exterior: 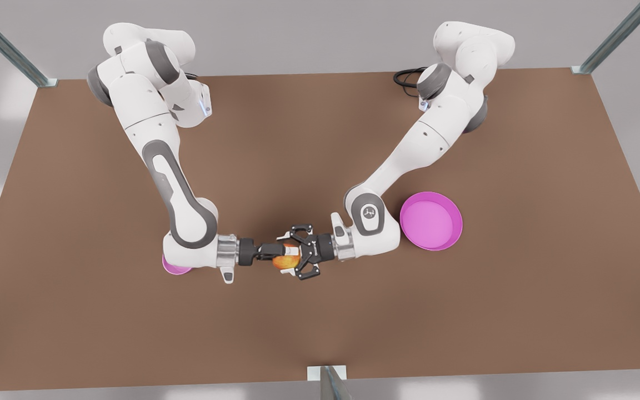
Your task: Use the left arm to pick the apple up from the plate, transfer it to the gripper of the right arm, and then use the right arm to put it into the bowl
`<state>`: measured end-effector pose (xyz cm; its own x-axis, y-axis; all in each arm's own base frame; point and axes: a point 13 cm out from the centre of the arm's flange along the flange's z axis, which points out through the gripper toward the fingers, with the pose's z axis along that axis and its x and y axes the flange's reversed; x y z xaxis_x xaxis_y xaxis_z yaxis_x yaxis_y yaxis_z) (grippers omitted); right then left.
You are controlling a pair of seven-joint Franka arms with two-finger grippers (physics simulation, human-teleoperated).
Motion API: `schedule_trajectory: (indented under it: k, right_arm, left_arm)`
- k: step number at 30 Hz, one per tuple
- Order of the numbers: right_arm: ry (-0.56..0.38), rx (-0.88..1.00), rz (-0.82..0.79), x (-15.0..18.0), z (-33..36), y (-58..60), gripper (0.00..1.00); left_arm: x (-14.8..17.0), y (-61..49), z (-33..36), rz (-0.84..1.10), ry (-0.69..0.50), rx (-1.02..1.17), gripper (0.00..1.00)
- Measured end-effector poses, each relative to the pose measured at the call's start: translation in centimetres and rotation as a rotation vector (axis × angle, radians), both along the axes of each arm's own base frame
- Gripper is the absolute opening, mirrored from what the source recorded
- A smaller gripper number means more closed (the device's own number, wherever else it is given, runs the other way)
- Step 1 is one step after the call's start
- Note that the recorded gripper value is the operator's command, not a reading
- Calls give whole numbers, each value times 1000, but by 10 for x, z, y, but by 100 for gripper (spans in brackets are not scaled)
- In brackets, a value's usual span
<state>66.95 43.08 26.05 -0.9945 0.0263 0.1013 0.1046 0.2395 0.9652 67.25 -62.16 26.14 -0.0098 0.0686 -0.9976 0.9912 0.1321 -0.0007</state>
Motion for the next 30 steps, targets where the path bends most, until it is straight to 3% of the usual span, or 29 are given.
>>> schedule_trajectory:
  k: [11, 14, 17, 19, 21, 23, 25, 28, 30]
  right_arm:
    - [-62, -106, 16, 10, -22, -37, 73]
    - [-116, -194, 45, 16, -30, -64, 73]
    - [-186, -316, 92, 22, -36, -105, 73]
    - [-236, -411, 137, 24, -39, -136, 73]
    - [-280, -522, 182, 28, -39, -185, 73]
    - [-305, -629, 237, 28, -47, -229, 72]
    - [-322, -736, 298, 26, -58, -269, 70]
    - [-321, -860, 393, 15, -74, -314, 70]
    - [-305, -916, 437, 5, -85, -343, 70]
  left_arm:
    - [8, 9, 4, 10, -20, 4, 100]
    - [30, 45, 8, 41, -28, 31, 100]
    - [58, 156, 22, 23, -135, 283, 100]
    - [79, 258, 39, -54, -255, 560, 100]
    - [77, 358, 72, -137, -306, 875, 100]
    - [58, 437, 117, -153, -252, 1169, 100]
    - [34, 520, 168, -26, -97, 1346, 100]
    - [-32, 591, 208, 192, 179, 1435, 100]
    - [-41, 597, 218, 296, 295, 1419, 100]
